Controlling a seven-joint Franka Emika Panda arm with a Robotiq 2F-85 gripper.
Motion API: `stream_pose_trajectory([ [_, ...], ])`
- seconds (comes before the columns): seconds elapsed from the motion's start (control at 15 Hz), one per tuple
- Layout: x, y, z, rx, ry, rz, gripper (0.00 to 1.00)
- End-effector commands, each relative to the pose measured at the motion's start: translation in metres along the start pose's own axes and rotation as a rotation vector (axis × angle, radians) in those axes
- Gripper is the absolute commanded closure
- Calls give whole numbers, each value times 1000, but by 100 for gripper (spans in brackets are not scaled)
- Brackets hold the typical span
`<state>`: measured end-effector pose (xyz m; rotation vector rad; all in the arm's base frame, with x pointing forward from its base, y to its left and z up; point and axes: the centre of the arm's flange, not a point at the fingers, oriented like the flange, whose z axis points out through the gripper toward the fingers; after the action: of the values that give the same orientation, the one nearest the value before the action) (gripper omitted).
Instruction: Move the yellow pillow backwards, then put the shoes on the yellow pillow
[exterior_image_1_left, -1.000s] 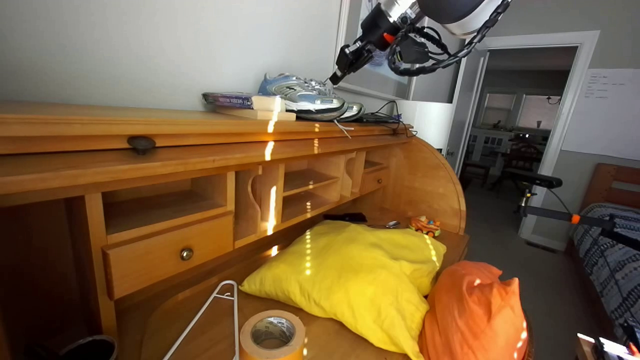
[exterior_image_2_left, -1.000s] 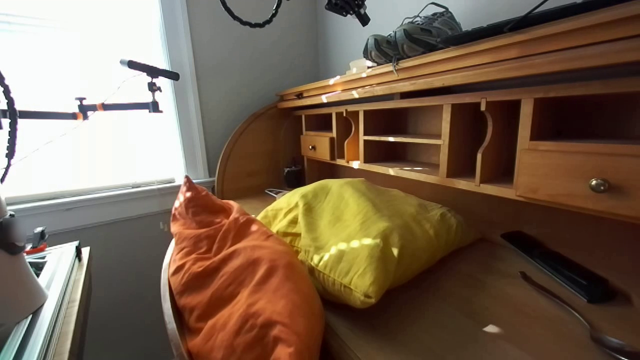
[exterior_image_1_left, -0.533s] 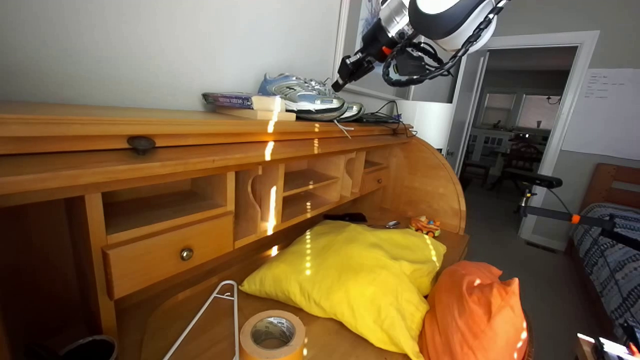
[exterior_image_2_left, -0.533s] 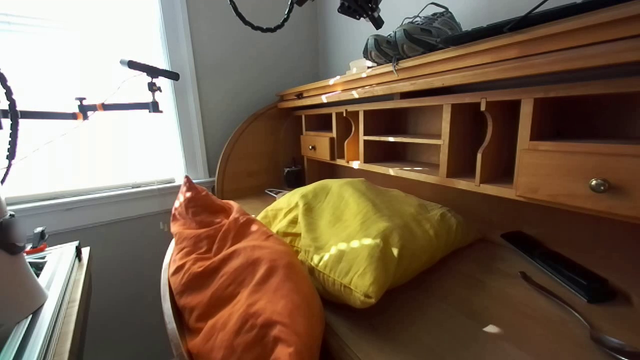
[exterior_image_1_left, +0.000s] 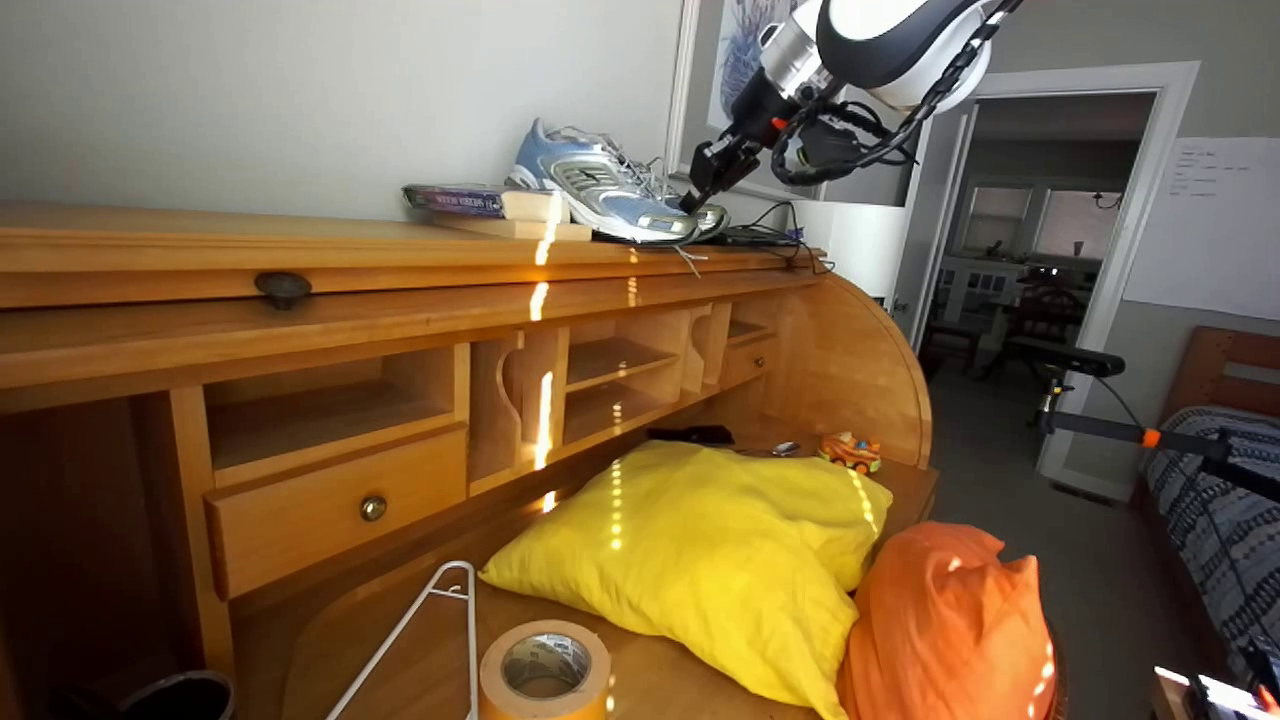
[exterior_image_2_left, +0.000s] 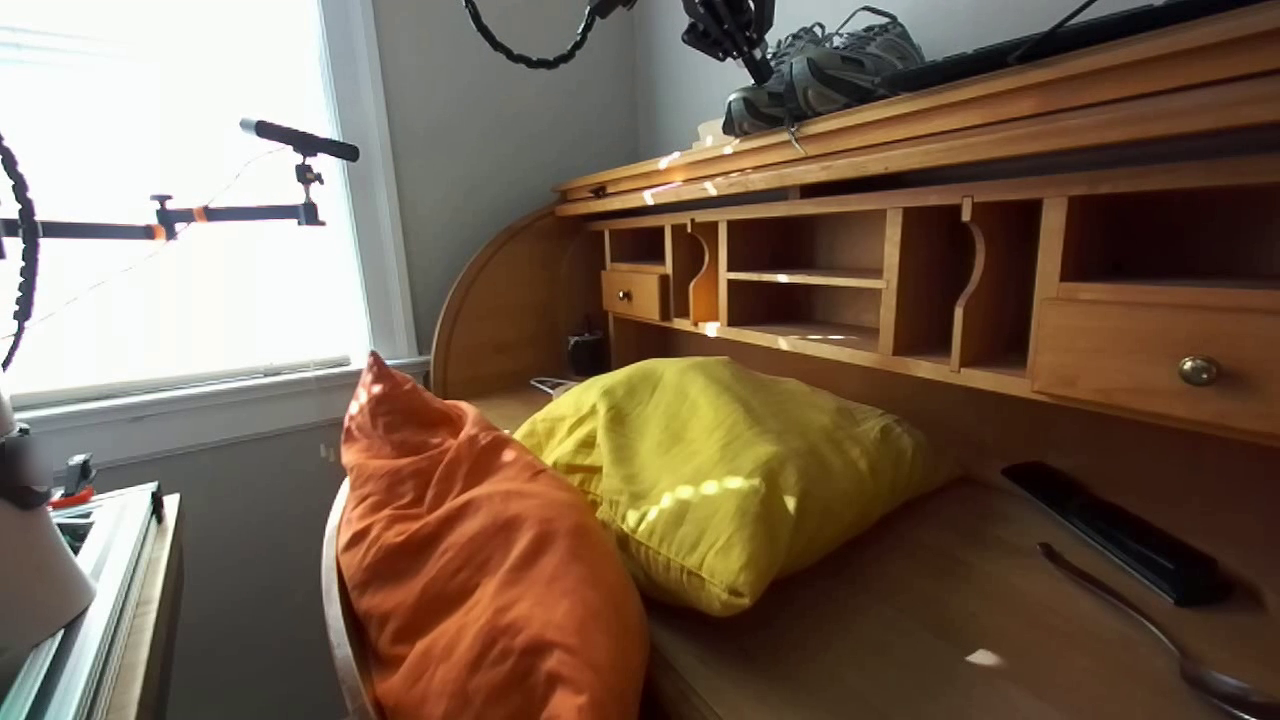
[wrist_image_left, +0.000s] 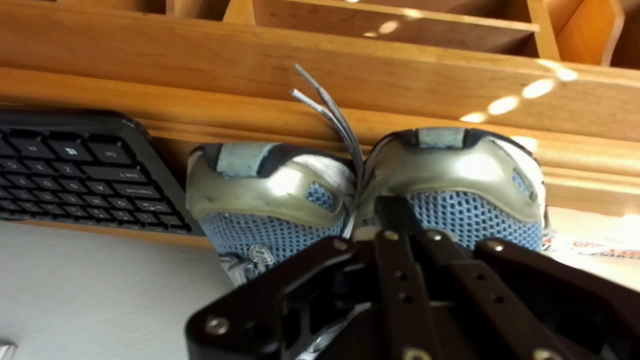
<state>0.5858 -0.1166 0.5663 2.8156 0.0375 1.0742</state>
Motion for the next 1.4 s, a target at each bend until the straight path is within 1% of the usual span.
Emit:
stream_pose_trajectory([
  [0.0, -8, 9, 12, 18, -98, 16, 100],
  [0.4, -21, 14, 34, 26, -194, 32, 100],
  [0.67, -26, 18, 38, 23, -239, 46, 100],
  [1.07, -21, 23, 32, 13, -222, 85, 100],
  [1.33, -12, 12, 13, 29, -172, 58, 100],
])
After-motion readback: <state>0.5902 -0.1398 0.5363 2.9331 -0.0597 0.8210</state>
